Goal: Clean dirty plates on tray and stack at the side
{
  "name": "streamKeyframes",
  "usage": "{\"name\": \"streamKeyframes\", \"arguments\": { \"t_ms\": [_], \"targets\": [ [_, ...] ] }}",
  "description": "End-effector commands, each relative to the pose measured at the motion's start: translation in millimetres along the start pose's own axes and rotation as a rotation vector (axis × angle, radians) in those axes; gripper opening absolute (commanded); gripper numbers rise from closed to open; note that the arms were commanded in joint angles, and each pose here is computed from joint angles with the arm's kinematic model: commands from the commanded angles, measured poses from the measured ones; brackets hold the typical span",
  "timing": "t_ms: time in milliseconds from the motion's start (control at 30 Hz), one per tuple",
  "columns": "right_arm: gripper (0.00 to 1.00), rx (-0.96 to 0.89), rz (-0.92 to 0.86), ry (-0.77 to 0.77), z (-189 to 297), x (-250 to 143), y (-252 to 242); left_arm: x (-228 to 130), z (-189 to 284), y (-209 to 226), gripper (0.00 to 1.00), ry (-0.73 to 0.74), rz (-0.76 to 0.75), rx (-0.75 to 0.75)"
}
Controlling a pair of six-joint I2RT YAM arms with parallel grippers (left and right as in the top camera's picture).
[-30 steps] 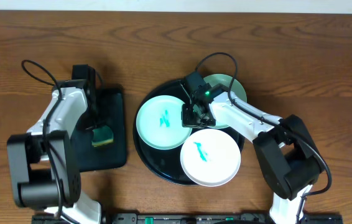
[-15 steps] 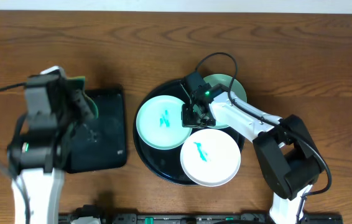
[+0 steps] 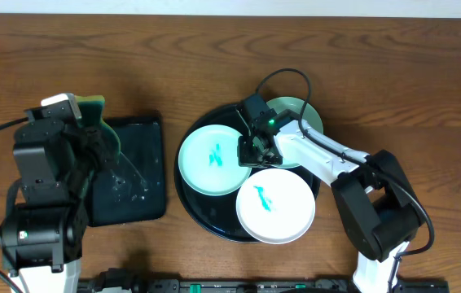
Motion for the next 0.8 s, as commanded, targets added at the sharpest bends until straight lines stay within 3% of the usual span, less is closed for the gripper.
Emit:
{"name": "streamKeyframes", "arguments": {
  "t_ms": [0, 767],
  "targets": [
    [0.01, -0.072, 0.022, 0.049, -18.0, -13.6, -13.1, 6.0, 2.0, -0.8, 0.07, -0.021, -0.022, 0.002],
    [0.01, -0.069, 0.022, 0.052, -18.0, -13.9, -12.8, 5.6, 0.1, -0.8, 0.07, -0.015, -0.022, 0.003]
  ]
}}
Point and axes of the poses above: each gripper's point midway between its finger pads, its own z axis back along the fingers, its own y axis along the line the jaws close on, x = y × z, the point moved 6 cm from there along z, back along the fingers, and after that the axes turned 2 degrees about -z, right-handed, at the moved point
